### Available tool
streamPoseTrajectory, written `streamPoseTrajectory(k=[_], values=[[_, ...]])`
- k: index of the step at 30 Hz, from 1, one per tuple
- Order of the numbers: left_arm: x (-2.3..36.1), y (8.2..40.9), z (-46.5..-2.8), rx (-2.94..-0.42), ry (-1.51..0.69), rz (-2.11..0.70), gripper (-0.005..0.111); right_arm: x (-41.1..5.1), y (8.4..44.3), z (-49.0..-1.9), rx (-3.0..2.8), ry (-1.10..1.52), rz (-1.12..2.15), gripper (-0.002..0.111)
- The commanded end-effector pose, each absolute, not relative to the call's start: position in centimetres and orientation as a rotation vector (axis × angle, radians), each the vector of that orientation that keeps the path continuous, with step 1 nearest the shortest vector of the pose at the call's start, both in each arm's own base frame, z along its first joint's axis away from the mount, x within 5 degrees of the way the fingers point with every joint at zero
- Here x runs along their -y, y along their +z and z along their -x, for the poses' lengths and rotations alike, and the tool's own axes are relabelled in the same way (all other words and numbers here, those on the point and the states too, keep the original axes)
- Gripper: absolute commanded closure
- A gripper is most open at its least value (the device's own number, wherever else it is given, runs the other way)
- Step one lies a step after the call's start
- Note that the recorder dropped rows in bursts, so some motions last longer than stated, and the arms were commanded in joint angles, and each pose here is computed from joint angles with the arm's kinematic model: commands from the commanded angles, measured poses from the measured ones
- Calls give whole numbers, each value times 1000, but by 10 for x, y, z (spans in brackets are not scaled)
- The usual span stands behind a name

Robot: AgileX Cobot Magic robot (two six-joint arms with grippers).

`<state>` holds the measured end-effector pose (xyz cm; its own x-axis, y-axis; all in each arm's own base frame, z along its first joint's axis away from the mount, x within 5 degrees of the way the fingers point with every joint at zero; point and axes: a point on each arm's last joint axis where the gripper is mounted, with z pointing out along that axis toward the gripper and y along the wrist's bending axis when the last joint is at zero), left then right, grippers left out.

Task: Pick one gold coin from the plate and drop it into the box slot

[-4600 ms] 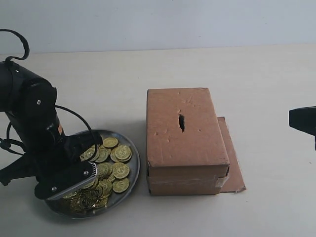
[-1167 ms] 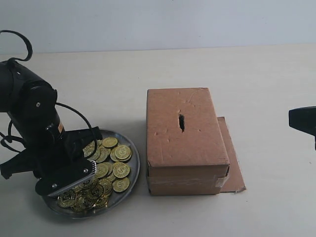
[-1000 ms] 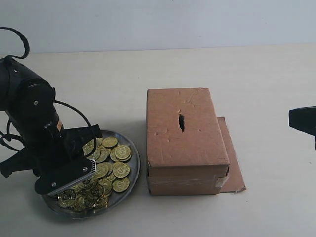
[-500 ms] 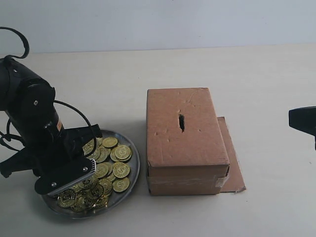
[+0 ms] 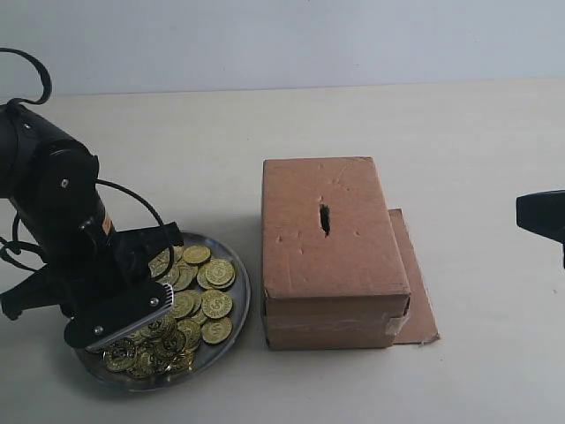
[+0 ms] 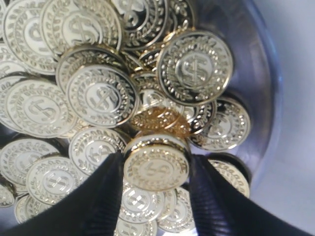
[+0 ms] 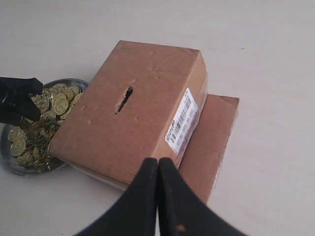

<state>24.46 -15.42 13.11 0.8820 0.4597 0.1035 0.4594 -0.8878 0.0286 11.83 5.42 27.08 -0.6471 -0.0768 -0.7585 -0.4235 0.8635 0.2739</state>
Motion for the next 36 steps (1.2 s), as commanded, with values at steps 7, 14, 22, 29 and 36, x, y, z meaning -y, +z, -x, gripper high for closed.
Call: streamPoseTrajectory(k=[7, 14, 22, 29, 36], values=[[156, 132, -242, -781, 145, -3023, 70, -55, 273, -119, -2223, 561, 366, 108], [156, 130, -242, -782, 137, -3029, 70, -55, 273, -119, -2223, 561, 366, 108], [156, 130, -242, -784, 135, -3028, 70, -55, 273, -119, -2223, 561, 366, 108], [156, 130, -242, -784, 135, -3028, 70, -55, 273, -119, -2223, 561, 366, 108], [156, 130, -242, -787, 133, -3026, 70, -55, 273, -119, -2223, 561, 366, 108]])
